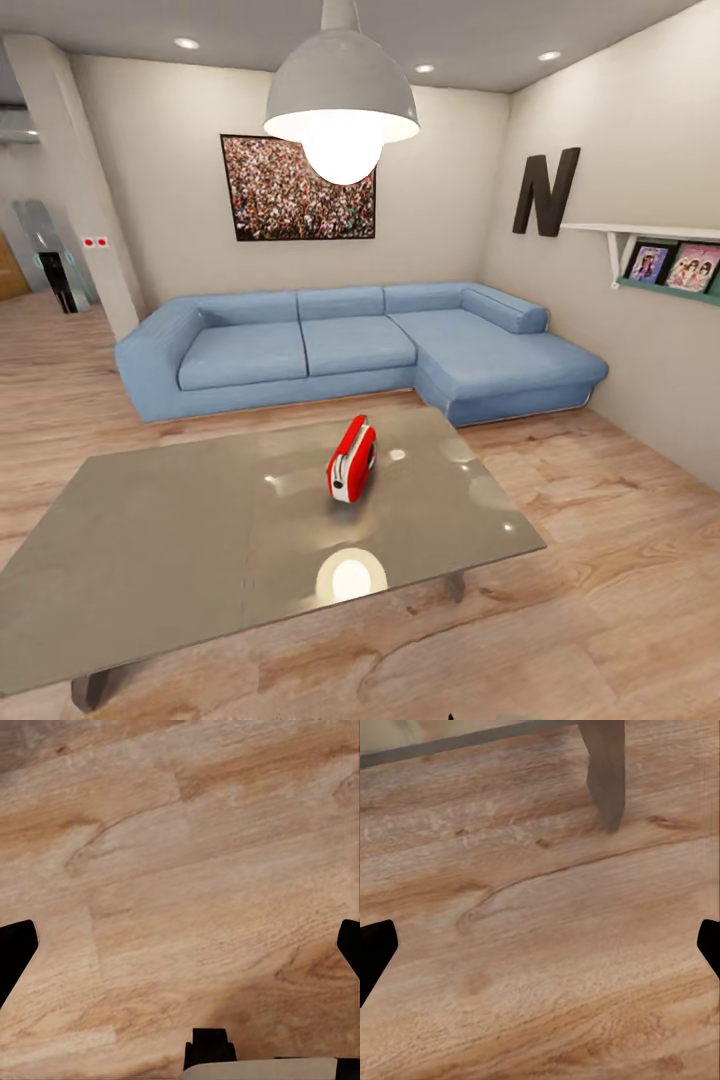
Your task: Turn on the radio receiver that's on the table in the living room.
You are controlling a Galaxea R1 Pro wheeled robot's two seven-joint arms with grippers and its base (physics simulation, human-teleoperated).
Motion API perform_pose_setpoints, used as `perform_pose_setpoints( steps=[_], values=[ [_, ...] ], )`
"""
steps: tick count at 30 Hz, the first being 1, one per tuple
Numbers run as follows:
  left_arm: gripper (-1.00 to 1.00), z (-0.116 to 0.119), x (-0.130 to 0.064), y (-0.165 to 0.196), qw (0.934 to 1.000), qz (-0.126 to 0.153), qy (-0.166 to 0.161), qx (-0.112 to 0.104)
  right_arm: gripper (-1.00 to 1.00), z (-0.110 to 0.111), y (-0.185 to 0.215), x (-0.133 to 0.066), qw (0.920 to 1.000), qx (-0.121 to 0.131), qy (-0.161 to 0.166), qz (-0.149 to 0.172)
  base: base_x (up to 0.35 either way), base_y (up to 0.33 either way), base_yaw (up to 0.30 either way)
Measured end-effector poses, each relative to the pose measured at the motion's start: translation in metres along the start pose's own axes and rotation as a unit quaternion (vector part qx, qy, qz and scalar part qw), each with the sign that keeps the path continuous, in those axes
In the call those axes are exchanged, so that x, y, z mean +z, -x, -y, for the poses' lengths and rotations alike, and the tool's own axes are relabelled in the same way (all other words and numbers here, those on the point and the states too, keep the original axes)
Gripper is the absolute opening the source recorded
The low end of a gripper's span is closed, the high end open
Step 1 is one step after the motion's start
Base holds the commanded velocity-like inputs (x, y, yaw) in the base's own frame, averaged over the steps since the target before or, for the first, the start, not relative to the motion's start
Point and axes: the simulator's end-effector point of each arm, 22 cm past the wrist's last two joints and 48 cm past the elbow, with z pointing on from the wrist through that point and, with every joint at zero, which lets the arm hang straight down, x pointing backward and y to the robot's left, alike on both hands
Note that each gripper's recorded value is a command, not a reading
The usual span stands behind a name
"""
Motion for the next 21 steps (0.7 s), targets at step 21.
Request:
perform_pose_setpoints(
  steps=[21],
  values=[
    [1.00,0.0004,0.0007,-0.0053,1.0000,-0.007,0.000,0.000,1.00,0.0001,-0.0054,0.0005,1.0000,0.001,-0.001,-0.007,0.000,0.000,0.266]
  ],
)
